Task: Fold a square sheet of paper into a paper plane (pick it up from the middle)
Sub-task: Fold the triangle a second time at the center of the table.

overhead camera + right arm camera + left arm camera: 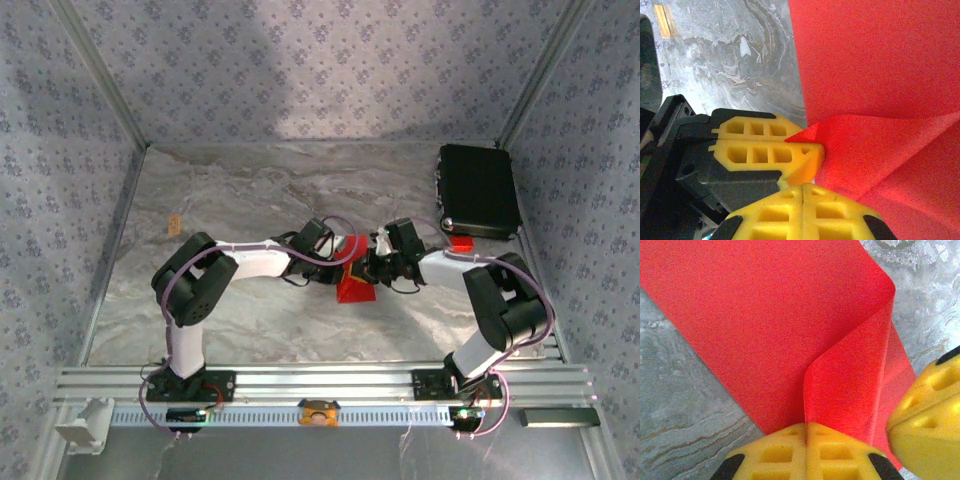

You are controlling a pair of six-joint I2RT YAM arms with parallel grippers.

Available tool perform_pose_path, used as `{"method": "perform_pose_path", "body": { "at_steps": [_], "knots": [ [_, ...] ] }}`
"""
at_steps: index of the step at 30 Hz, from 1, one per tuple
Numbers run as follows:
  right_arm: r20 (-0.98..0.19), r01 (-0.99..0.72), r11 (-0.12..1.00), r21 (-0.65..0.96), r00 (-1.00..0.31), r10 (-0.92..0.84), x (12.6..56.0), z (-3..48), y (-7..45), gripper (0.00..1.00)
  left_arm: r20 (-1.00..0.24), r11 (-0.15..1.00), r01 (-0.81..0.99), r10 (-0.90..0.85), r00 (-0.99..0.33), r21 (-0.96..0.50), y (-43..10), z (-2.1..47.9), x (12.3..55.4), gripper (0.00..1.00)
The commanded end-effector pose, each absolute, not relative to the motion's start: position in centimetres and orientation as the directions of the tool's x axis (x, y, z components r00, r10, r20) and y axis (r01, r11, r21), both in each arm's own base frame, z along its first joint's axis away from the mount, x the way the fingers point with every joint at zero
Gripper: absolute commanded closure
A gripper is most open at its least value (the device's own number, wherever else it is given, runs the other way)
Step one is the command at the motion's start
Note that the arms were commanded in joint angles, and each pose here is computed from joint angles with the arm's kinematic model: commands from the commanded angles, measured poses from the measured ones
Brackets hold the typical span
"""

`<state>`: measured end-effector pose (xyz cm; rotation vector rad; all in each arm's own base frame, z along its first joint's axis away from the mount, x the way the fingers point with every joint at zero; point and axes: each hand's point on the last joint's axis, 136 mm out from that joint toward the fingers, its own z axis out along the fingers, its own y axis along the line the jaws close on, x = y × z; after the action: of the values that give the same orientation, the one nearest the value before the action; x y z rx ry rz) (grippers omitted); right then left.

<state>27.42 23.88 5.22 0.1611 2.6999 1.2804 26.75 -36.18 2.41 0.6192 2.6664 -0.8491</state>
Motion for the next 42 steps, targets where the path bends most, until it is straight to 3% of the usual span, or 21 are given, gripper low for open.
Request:
{"method": "perform_pose_path", "body": {
  "at_steps": [1,18,28,32,42],
  "knots": [
    [-0.097,0.017,0.602,0.798,-0.983,0.156,28.5,6.0,25.0,1.00,-0.360,0.734,0.478,0.331,-0.872,-0.482,-36.3,1.6,26.5,0.95],
    [-0.001,0.143,0.660,0.737,-0.977,0.213,27.2,0.6,22.5,1.00,-0.347,0.737,0.478,0.342,-0.873,-0.477,-36.1,1.4,26.3,0.95],
    [-0.083,0.073,0.633,0.771,-0.974,0.213,29.2,4.4,22.8,1.00,-0.332,0.739,0.474,0.348,-0.877,-0.478,-36.1,1.2,26.2,0.95],
    [-0.104,0.074,0.672,0.737,-0.970,0.221,30.1,4.4,21.7,1.00,-0.331,0.740,0.473,0.347,-0.877,-0.478,-36.1,1.3,26.2,0.95],
    [0.012,0.241,0.714,0.657,-0.951,0.310,28.4,-1.0,18.9,1.00,-0.326,0.741,0.472,0.349,-0.879,-0.478,-36.0,1.2,26.1,0.95]
  ]
}}
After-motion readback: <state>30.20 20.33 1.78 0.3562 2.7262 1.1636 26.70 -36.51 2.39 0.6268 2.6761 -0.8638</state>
